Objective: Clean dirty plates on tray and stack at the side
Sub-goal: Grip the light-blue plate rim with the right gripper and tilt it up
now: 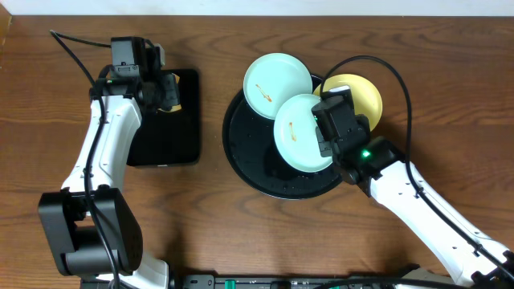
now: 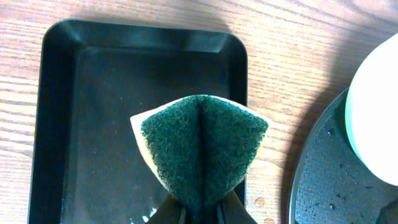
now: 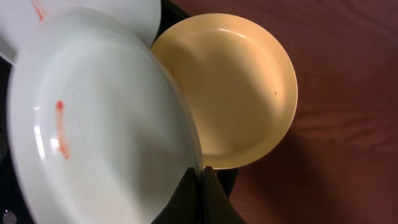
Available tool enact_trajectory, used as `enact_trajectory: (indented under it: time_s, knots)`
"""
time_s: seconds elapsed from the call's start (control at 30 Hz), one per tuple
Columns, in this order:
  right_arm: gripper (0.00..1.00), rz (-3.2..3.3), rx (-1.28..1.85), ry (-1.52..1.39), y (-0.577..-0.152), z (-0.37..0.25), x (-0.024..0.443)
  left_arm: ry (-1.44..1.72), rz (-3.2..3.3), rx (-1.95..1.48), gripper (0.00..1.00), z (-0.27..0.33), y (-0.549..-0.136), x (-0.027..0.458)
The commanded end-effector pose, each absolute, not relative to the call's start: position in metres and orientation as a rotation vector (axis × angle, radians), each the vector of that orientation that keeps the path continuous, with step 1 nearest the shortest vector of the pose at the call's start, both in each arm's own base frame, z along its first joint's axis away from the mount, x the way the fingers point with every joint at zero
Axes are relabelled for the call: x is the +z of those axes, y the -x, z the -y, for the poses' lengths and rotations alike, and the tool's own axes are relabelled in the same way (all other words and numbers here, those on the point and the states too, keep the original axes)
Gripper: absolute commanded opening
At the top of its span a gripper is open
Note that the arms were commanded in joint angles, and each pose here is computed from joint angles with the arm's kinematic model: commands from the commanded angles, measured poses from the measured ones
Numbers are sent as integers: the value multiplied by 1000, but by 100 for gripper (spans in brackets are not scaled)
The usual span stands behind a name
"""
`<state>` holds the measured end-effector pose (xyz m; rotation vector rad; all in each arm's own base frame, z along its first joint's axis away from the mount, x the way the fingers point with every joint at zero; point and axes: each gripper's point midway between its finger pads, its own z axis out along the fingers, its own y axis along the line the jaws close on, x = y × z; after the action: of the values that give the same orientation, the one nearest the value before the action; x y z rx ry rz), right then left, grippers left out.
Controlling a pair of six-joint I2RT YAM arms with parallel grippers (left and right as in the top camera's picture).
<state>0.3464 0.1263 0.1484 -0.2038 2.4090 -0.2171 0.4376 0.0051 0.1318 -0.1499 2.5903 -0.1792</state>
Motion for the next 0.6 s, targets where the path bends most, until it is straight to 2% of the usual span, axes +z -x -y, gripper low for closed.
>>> enact_trajectory:
  time_s: [0.0, 0.17, 0.43, 0.57]
  knots:
    - [1, -2438, -198, 69, -345, -118, 141, 149, -2598, -195, 8, -4, -436, 129]
    - [1, -2524, -53, 90, -337, -128, 130, 158, -2566, -196, 8, -5, -437, 140]
    - [1, -2692, 212, -25, -321, -123, 114, 203, -2385, -215, 8, -5, -435, 206]
    - [1, -2725, 214, -94, -320, -114, 102, 251, -2348, -264, 8, -1, -431, 221]
